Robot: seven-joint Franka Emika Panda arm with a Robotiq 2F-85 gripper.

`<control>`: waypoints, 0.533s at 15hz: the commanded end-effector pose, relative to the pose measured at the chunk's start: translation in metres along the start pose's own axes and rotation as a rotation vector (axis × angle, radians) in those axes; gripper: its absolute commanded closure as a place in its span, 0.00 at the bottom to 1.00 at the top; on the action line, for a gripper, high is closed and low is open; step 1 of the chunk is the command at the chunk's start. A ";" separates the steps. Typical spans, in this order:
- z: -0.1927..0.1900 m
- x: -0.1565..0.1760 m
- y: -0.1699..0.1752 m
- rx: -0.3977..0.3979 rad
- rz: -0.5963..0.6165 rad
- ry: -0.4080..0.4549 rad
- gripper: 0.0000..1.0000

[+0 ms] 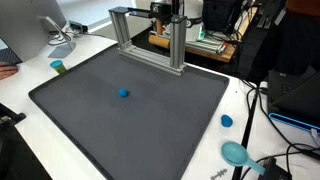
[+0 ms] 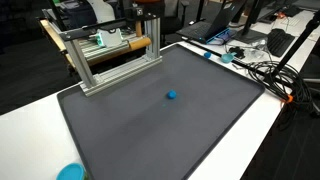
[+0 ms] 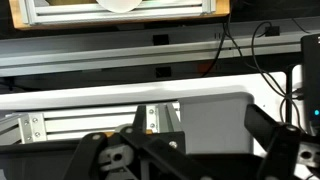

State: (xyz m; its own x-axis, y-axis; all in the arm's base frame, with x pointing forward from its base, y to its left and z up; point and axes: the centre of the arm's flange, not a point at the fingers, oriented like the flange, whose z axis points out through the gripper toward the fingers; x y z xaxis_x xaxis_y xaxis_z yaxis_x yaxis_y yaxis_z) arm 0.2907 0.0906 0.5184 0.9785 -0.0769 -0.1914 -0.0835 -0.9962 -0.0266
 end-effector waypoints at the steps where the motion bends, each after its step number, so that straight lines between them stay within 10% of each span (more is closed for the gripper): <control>1: 0.000 0.000 0.000 0.000 0.000 0.000 0.00; 8: 0.000 0.019 0.054 -0.095 0.053 0.214 0.00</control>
State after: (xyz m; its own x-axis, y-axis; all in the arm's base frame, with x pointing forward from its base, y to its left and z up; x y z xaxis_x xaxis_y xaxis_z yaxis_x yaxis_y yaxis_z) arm 0.3060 0.0595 0.5205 0.9878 -0.1379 -0.0720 -0.1338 -0.9893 0.0579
